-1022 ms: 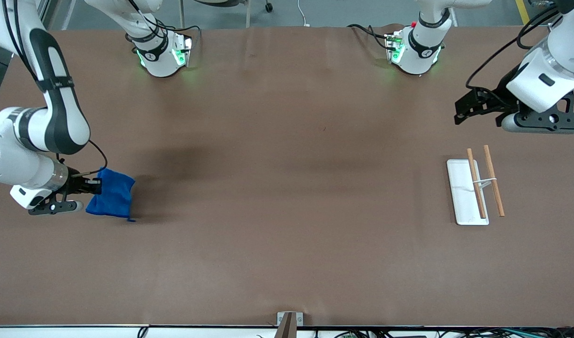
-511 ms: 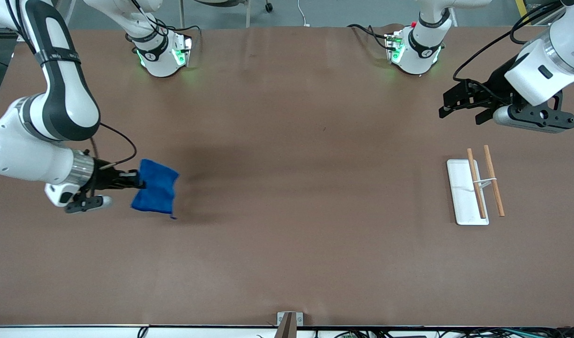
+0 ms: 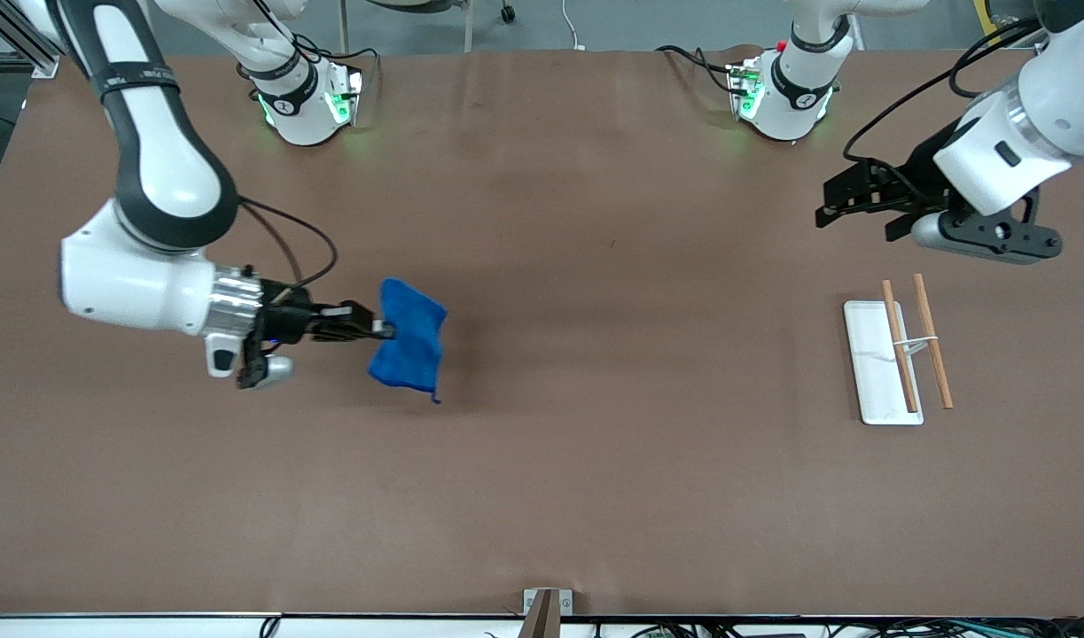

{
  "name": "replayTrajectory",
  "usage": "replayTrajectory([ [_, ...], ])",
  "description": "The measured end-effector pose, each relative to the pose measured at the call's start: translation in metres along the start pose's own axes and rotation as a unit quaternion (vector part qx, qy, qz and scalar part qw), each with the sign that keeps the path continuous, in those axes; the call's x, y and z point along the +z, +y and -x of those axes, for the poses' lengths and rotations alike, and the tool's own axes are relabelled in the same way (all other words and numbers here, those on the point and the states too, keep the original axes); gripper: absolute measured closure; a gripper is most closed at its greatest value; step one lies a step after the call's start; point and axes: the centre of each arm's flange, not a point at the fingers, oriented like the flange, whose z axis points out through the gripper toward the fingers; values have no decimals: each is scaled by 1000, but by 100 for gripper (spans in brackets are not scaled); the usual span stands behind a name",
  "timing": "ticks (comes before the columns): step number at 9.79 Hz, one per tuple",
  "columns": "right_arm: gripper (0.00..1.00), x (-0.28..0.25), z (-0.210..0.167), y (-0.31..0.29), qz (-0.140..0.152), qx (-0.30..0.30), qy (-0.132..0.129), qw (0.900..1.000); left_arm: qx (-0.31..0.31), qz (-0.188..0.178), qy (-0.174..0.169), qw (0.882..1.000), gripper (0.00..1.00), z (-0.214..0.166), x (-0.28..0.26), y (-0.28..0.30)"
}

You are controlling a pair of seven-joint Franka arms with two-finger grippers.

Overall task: Right arm passes towel to left arm to hang
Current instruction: 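Carry the towel to mid-table while the left gripper reaches toward it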

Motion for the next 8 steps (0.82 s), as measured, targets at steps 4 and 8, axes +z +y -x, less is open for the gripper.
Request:
replayTrajectory([
  [4, 94, 45, 22, -39, -120, 60, -14, 991, 2, 92, -106, 990, 0, -39, 103, 21],
  [8, 94, 60, 30, -54, -185, 89, -15, 979, -7, 276, -193, 941, 0, -67, 195, 43],
])
